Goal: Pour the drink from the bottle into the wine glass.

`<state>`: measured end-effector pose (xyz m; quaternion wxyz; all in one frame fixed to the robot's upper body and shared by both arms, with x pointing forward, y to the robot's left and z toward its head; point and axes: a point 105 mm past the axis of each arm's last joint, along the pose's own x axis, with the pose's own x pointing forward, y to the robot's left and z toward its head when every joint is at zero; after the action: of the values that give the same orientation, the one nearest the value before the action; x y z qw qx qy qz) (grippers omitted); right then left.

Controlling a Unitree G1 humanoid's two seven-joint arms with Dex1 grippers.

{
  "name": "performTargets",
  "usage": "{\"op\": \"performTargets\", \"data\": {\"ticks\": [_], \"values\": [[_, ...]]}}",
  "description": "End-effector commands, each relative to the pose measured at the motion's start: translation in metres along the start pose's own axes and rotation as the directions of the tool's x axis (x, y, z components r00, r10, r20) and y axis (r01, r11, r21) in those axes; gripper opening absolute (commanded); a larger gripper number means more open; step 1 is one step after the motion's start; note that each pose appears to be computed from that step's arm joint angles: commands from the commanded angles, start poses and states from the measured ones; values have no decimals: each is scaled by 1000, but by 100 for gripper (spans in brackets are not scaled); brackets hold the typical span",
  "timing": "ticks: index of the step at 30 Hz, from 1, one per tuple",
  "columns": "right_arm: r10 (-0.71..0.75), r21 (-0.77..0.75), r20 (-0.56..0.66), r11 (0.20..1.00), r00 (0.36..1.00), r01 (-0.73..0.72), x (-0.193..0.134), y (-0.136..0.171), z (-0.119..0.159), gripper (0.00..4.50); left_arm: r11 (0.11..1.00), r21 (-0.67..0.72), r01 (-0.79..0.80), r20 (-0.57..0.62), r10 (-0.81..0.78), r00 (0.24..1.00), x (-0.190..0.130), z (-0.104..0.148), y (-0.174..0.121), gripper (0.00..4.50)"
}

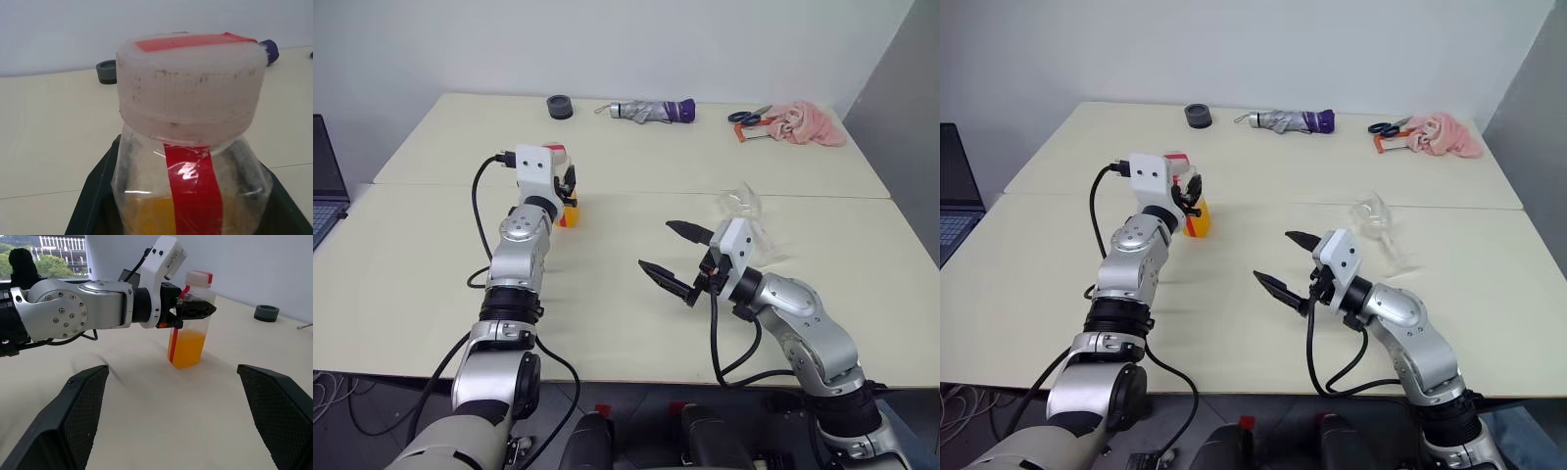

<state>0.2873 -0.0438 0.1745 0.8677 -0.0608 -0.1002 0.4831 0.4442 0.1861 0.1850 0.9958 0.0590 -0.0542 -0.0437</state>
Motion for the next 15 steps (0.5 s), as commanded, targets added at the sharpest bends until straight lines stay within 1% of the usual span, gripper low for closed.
{"op": "performTargets", "data": {"ticks": [1, 4, 6, 7, 9, 10, 13, 15], "values": [[-21, -47, 55, 999, 998, 24, -3, -4, 16, 450, 997, 9, 75, 88, -76, 993, -3, 21, -9, 185], [-38, -65, 41, 997, 998, 41, -11, -9, 17, 450, 981, -14, 195, 130, -191, 973, -9, 26, -23, 184], [-57, -79, 29, 995, 998, 59, -18, -14, 17, 450, 944, -39, 327, 161, -317, 935, -17, 30, -38, 184], [-67, -85, 24, 994, 997, 68, -22, -16, 18, 450, 913, -41, 406, 172, -394, 903, -23, 31, -47, 184], [-80, -99, 9, 992, 997, 81, -30, -20, 19, 450, 838, -15, 545, 189, -533, 825, -36, 32, -64, 184], [-79, -110, -10, 991, 997, 77, -37, -21, 20, 450, 785, -14, 620, 189, -607, 772, -44, 31, -73, 183], [-59, -135, -51, 990, 997, 52, -49, -17, 23, 450, 655, -16, 756, 181, -741, 646, -60, 31, -89, 183], [-24, -127, -72, 992, 997, 15, -53, -11, 29, 450, 529, 16, 848, 159, -839, 520, -72, 31, -102, 183]]}}
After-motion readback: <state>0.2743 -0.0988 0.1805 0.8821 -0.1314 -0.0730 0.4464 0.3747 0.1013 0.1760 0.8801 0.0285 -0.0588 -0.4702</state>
